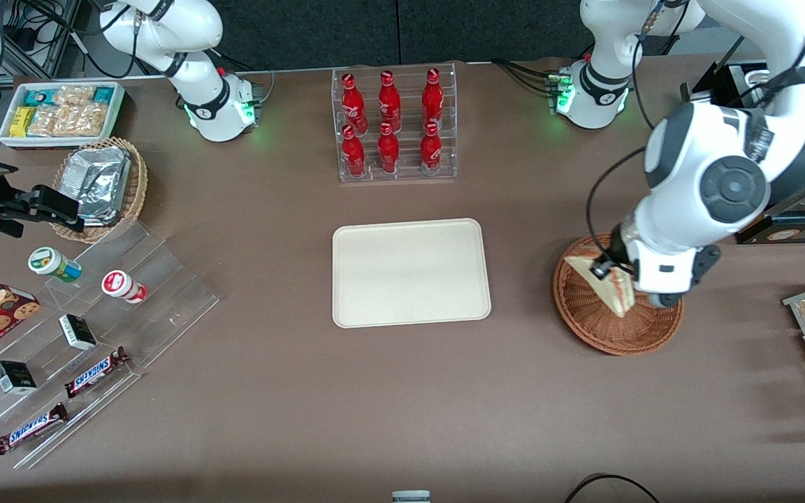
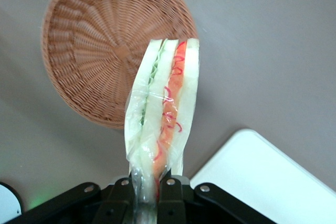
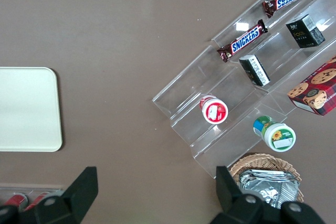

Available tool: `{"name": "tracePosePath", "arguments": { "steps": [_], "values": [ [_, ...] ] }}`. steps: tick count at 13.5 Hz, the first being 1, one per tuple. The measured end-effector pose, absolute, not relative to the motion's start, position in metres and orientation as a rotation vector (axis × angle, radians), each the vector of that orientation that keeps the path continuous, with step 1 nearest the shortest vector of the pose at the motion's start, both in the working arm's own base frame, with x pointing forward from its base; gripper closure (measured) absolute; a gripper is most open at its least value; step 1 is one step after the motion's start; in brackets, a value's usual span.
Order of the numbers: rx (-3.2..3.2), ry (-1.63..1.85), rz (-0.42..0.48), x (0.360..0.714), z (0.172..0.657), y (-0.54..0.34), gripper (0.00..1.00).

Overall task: Place sandwich from basket to tray
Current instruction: 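Lift the sandwich and carry it with the left gripper over the tray, then lower the sandwich onto the tray and open the left gripper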

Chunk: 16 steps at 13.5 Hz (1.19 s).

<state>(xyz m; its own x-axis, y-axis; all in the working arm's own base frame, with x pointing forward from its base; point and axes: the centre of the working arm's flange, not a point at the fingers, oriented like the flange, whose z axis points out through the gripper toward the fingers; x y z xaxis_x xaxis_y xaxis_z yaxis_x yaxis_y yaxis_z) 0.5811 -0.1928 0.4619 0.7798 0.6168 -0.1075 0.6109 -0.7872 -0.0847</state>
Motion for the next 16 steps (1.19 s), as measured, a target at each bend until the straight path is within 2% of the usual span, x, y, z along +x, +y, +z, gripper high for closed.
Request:
{"name": "tracePosePath", "arguments": {
  "steps": [4,8,11,16],
  "values": [
    [-3.017,-0.775,0.214,0.546,0.470,-0.278,0.85],
    [-3.063,-0.518,0.274,0.502,0.454,-0.358,0.86],
    [-3.106,-0.360,0.326,0.477,0.429,-0.408,0.86],
    [-3.076,-0.115,0.322,0.429,0.348,-0.485,0.86]
  ]
}}
